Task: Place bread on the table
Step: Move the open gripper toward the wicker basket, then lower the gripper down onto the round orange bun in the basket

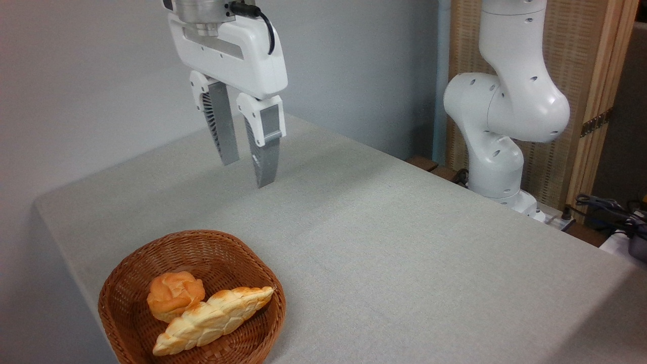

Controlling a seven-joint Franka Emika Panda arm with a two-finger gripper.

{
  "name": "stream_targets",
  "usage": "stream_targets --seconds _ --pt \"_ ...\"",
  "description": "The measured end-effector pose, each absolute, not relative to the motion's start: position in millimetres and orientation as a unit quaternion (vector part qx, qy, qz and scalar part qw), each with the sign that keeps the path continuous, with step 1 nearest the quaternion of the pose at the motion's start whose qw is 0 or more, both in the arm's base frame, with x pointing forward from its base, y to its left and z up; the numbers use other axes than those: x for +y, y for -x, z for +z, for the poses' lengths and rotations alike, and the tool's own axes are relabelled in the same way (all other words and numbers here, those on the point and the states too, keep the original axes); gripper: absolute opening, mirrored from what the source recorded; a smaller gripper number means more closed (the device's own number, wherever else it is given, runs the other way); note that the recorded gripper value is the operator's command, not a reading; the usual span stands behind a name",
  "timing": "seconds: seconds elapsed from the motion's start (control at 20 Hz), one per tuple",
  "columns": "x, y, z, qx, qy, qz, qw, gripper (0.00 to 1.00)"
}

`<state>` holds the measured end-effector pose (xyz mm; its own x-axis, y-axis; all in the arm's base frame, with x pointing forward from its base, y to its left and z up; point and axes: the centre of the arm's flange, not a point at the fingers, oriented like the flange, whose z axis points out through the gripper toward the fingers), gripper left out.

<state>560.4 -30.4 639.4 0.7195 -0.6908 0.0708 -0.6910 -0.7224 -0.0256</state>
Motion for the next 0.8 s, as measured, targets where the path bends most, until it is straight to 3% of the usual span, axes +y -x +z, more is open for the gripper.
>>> stream_targets --seconds 0.35,0.6,0.8 --pt "-30.5 -586.6 624.7 -0.370 -0.925 0.083 -0.012 1.00" --pt "-36.2 -617.5 589.8 -0.372 -0.920 0.120 -0.020 1.00" --pt "-53.3 -636.3 557.7 -0.383 -0.915 0.125 -0.014 1.00"
